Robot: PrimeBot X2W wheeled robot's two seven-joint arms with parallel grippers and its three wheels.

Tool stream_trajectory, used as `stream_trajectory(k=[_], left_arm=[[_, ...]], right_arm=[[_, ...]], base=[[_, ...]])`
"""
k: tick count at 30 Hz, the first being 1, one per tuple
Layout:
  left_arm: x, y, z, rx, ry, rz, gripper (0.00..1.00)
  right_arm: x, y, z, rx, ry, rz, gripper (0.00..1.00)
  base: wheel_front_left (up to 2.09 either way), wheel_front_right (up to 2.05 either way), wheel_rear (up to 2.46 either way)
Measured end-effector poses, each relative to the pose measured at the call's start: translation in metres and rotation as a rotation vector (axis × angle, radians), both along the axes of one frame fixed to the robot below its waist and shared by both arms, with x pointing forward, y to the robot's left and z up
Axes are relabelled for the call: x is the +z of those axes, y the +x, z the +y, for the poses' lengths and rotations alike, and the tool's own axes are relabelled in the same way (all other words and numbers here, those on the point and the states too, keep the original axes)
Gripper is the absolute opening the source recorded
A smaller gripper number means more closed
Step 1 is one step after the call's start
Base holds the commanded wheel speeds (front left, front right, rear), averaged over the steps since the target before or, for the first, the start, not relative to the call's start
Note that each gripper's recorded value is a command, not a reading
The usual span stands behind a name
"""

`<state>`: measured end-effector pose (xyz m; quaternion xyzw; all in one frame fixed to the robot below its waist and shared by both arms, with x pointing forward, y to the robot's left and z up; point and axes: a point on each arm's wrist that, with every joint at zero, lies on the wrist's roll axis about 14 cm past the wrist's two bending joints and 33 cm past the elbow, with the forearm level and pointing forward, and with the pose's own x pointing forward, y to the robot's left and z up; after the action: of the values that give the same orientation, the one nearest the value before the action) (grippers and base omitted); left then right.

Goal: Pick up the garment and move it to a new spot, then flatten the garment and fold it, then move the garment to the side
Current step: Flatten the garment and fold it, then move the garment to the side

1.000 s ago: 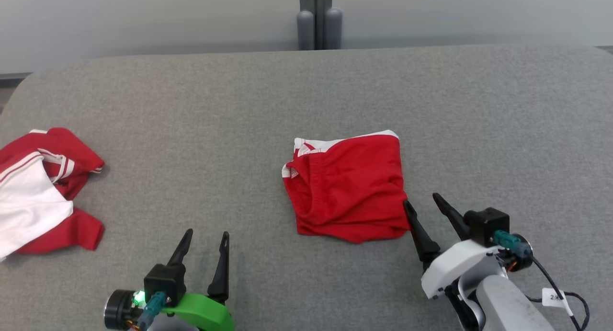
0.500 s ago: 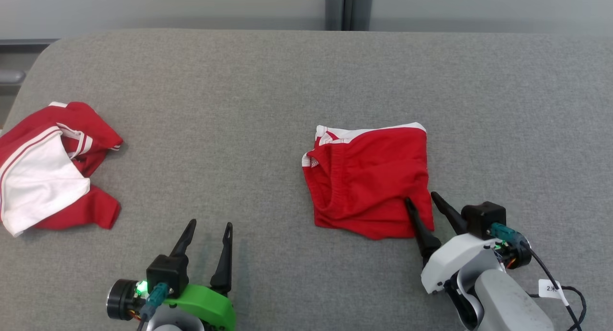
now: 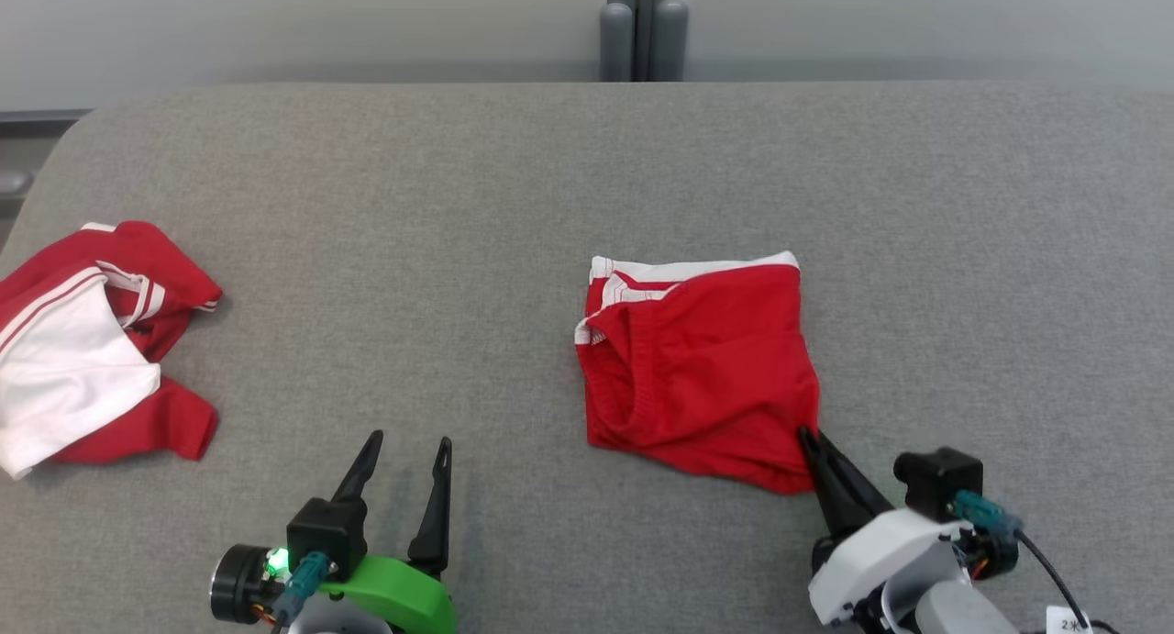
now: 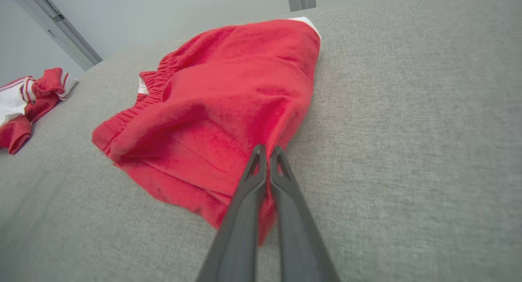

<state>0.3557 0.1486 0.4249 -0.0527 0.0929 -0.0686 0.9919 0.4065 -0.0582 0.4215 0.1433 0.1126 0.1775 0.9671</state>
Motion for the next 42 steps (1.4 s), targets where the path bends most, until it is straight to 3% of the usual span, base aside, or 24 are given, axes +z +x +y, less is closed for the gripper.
stream_trajectory(k=[6, 7, 8, 9, 15, 26, 34, 42], left_arm=[[0.002, 0.003, -0.007, -0.024, -0.001, -0.007, 1.0], [0.001, 0.003, -0.009, -0.028, -0.002, -0.007, 1.0], [0.001, 0.004, -0.01, -0.032, -0.002, -0.006, 1.0], [0.001, 0.004, -0.011, -0.034, -0.002, -0.006, 1.0], [0.002, 0.007, -0.013, -0.042, 0.001, -0.011, 1.0], [0.025, 0.02, -0.009, -0.035, 0.033, -0.09, 1.0], [0.034, 0.022, -0.011, -0.043, 0.048, -0.122, 1.0], [0.024, 0.025, -0.012, -0.046, 0.035, -0.092, 1.0]], right_arm=[[-0.019, -0.024, -0.02, -0.049, -0.015, 0.059, 0.0], [-0.021, -0.027, -0.021, -0.049, -0.025, 0.066, 0.05], [-0.025, -0.031, -0.024, -0.055, -0.032, 0.078, 0.36], [-0.028, -0.033, -0.026, -0.059, -0.038, 0.085, 1.0], [-0.017, -0.025, -0.053, -0.139, -0.057, 0.042, 1.0], [0.078, 0.016, -0.109, -0.301, -0.125, -0.276, 1.0], [0.072, 0.014, -0.113, -0.305, -0.152, -0.258, 1.0], [0.049, 0.028, -0.073, -0.175, -0.179, -0.204, 1.0]], base=[[0.0, 0.0, 0.0], [0.0, 0.0, 0.0], [0.0, 0.0, 0.0], [0.0, 0.0, 0.0], [0.0, 0.0, 0.0], [0.0, 0.0, 0.0], [0.0, 0.0, 0.0], [0.0, 0.0, 0.0]])
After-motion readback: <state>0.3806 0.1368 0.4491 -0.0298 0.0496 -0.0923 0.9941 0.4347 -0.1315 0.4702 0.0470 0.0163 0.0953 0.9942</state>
